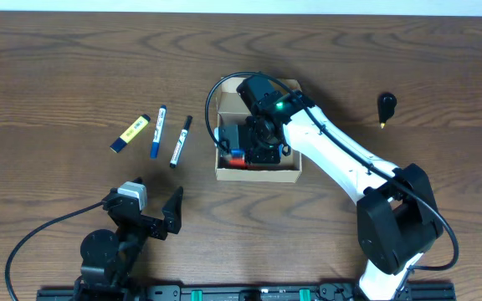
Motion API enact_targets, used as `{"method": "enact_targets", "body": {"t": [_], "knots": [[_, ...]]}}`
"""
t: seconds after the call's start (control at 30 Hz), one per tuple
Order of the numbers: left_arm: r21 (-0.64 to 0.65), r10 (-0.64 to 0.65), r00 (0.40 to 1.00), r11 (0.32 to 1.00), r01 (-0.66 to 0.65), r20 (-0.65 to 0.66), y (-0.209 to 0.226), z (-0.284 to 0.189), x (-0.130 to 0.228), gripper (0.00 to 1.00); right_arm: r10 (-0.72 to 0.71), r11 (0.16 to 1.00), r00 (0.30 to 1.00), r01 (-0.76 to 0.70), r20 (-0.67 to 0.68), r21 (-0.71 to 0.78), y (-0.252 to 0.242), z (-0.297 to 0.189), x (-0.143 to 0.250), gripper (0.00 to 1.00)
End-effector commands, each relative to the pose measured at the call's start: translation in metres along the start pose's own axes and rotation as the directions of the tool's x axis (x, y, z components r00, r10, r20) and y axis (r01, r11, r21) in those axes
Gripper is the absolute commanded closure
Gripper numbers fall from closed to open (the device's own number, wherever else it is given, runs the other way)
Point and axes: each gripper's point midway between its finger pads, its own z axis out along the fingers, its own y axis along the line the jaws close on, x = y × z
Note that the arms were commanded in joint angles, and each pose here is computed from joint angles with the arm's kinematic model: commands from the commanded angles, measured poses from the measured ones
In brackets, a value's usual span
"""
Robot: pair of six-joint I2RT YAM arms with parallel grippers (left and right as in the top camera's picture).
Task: Pack container
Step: 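Lower the red stapler into the box beside the duster, release, then retract the right gripper out of the box to the right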
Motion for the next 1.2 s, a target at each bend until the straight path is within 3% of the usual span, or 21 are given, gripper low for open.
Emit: {"method": "enact_targets", "body": {"t": [0.0,0.23,0.5,0.7,0.93,1.17], "knots": [[-0.008,-0.009,1.000,1.000,0.009,-0.019,0.004,0.003,0.010,0.05,0.002,0.999,0.999,-0.003,0.045,0.034,-0.005,-0.016,-0.010,0.50],[-0.008,-0.009,1.000,1.000,0.009,-0.019,0.004,0.003,0.010,0.05,0.062,0.988,0.990,-0.079,0.127,0.134,-0.019,-0.048,-0.025,0.50],[-0.008,-0.009,1.000,1.000,0.009,-0.019,0.004,0.003,0.010,0.05,0.136,0.925,0.936,-0.237,0.325,0.296,-0.024,-0.144,-0.044,0.49],[-0.008,-0.010,1.000,1.000,0.010,-0.019,0.004,0.003,0.010,0.05,0.319,0.834,0.831,-0.475,0.456,0.281,-0.016,-0.198,-0.031,0.46],[-0.008,-0.010,1.000,1.000,0.010,-0.019,0.004,0.003,0.010,0.05,0.643,0.634,0.613,-0.762,0.459,0.130,0.007,-0.214,0.013,0.44],[-0.008,-0.010,1.000,1.000,0.010,-0.019,0.004,0.003,0.010,0.04,0.751,0.546,0.534,-0.833,0.389,0.090,0.043,-0.224,0.045,0.42]]}}
